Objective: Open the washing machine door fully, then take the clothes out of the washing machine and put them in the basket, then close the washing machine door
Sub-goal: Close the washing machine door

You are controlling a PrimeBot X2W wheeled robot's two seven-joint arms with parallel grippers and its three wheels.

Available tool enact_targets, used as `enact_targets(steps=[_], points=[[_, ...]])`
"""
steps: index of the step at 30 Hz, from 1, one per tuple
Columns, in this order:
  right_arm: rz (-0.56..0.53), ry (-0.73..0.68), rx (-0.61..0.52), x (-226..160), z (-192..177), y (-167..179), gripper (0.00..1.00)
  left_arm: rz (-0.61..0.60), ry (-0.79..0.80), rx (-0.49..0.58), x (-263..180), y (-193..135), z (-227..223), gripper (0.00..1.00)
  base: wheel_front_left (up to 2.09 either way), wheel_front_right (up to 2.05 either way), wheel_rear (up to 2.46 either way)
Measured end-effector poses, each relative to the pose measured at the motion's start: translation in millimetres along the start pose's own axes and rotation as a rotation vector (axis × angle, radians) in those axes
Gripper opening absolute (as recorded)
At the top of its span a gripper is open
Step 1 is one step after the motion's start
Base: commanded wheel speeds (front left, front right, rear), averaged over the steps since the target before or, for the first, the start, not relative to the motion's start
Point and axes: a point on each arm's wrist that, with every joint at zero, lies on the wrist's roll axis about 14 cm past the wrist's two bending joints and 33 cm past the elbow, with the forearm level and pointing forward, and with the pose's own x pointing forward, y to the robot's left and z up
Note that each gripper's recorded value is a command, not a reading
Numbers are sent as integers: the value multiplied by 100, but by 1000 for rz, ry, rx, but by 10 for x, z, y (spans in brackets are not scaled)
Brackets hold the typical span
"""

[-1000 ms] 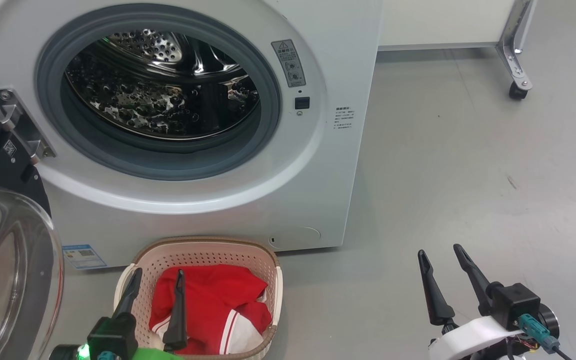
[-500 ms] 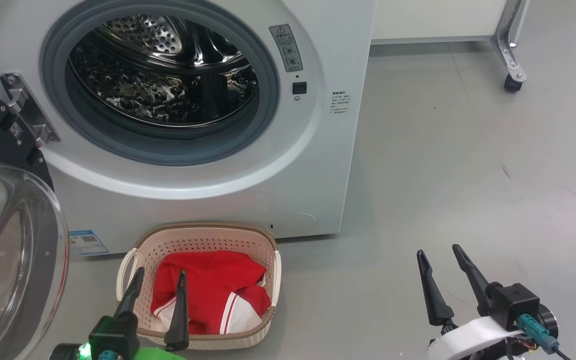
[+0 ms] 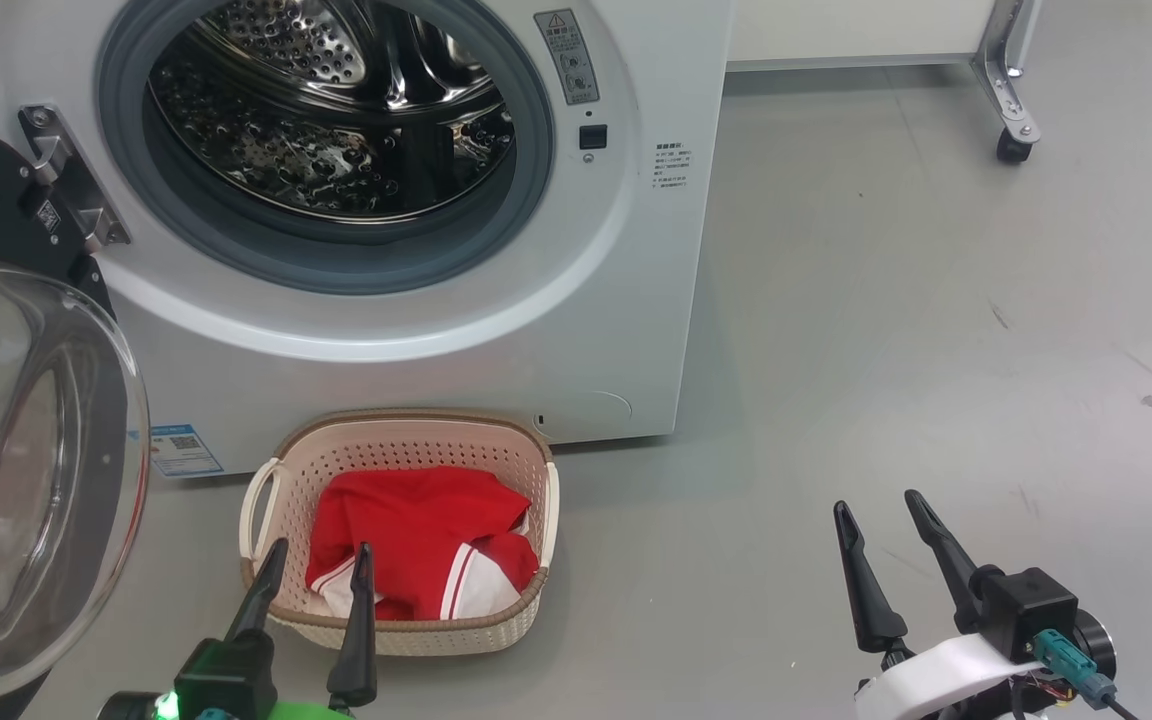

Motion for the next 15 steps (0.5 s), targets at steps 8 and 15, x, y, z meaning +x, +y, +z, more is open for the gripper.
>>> enact_targets(steps=[8, 15], points=[[-2, -1, 0, -2, 2, -3, 100, -2, 1, 1, 1, -3, 11, 100, -32, 32, 0], [-2, 2, 0, 1, -8, -6, 100, -1, -3, 5, 5, -1, 25, 100, -4, 4, 0]])
